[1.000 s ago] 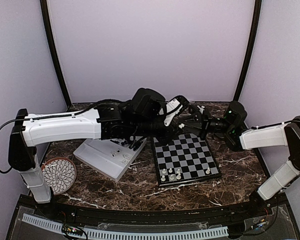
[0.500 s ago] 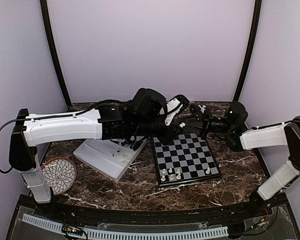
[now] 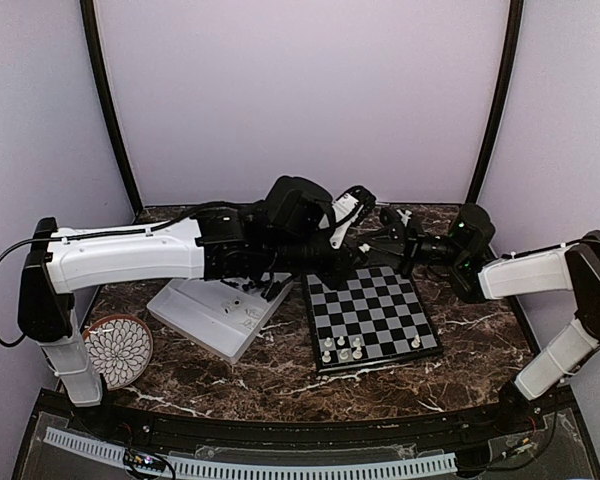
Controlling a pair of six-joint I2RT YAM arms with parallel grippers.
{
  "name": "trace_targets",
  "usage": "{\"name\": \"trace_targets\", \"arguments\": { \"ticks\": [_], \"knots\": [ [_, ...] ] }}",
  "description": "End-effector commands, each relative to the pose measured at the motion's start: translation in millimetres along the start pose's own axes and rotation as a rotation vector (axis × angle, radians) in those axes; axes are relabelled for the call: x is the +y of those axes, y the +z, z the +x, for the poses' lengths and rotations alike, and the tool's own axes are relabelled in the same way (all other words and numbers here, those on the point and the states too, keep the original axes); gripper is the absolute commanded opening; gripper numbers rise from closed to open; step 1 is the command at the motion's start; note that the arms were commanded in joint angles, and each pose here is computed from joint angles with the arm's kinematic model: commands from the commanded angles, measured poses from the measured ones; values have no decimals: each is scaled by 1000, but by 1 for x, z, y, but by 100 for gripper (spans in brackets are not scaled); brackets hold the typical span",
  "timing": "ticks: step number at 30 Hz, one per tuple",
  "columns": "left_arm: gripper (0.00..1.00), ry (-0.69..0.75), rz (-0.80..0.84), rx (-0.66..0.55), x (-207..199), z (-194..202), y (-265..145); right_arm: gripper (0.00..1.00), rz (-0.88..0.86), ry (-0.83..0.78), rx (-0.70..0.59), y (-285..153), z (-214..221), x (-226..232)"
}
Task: Set up the chess pieces on the board
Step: Pass from the right arm to the left
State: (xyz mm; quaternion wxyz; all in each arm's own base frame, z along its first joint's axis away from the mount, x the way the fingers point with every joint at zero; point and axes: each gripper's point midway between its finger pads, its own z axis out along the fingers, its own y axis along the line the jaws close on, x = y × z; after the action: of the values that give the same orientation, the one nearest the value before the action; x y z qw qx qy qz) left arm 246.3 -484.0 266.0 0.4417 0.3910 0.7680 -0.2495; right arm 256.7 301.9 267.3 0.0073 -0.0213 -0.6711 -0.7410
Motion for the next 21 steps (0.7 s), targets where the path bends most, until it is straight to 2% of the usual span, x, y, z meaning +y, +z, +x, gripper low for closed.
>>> {"name": "trace_targets", "arguments": {
  "ticks": [1, 6, 17, 20, 21],
  "knots": [
    [20, -37, 11, -124, -3, -41, -20, 0, -9, -12, 2, -2, -1, -2],
    [27, -44, 10, -134, -3, -44, -21, 0, -12, -10, 0, -1, -2, -2],
    [9, -28, -10, -108, -1, -40, -14, 2, -24, -13, 2, 0, -5, 0],
    [3, -19, 0, -101, -3, -41, -13, 12, -27, -35, 3, -4, -8, 5],
    [2, -15, 2, -96, -4, -42, -13, 20, -23, -52, -10, -9, -11, 7]
  ]
}}
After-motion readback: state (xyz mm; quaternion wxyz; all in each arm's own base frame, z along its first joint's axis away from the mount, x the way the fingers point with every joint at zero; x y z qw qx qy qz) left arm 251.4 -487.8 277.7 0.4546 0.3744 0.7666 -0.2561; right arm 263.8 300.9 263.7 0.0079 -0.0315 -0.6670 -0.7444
